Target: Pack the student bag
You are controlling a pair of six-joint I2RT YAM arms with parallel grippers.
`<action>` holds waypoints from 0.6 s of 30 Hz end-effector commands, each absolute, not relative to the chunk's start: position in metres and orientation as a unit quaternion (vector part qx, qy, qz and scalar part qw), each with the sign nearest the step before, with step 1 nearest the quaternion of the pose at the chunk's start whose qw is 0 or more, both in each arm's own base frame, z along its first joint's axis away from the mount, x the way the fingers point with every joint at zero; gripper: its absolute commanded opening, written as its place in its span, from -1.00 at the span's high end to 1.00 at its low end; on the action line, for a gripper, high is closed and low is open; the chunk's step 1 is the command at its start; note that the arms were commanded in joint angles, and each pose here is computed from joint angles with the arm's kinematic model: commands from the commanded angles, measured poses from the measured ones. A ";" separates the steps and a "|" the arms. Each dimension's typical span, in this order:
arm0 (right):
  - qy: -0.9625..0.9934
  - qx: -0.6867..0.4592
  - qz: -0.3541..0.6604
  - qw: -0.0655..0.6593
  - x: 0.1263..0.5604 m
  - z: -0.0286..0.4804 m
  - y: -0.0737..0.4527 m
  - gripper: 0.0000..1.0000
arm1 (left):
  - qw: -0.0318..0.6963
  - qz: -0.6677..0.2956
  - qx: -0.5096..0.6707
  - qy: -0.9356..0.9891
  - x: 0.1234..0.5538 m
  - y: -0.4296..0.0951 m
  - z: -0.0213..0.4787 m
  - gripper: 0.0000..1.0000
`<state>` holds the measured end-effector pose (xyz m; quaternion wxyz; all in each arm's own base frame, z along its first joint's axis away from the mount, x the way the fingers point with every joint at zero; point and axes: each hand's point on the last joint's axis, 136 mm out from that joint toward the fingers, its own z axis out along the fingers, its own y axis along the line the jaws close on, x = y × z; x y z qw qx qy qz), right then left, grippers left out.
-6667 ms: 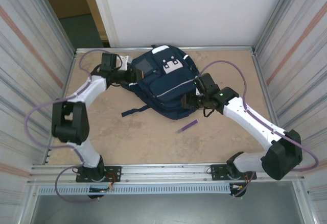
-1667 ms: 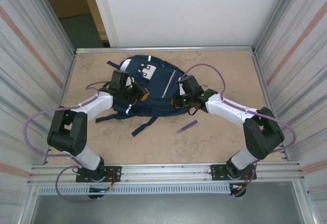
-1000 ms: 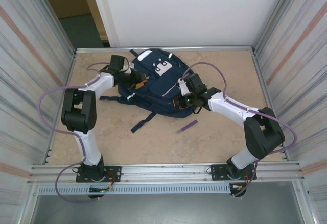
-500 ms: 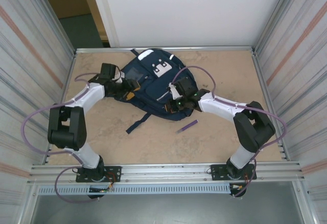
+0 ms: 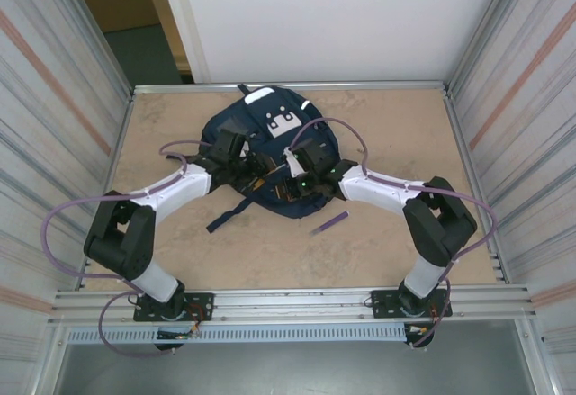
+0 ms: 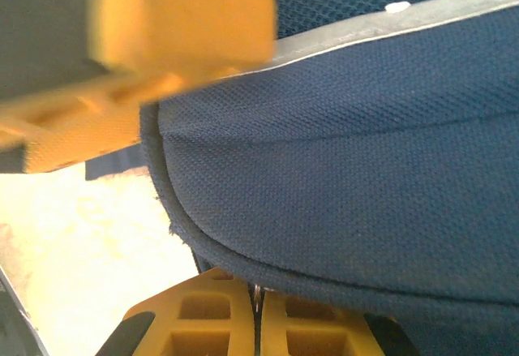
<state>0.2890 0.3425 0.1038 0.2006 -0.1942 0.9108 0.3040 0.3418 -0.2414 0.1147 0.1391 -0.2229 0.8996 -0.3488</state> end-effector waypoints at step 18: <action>0.910 -0.194 0.286 0.231 0.287 0.114 0.323 1.00 | 0.169 -0.326 -0.257 0.894 0.362 -0.199 0.095 1.00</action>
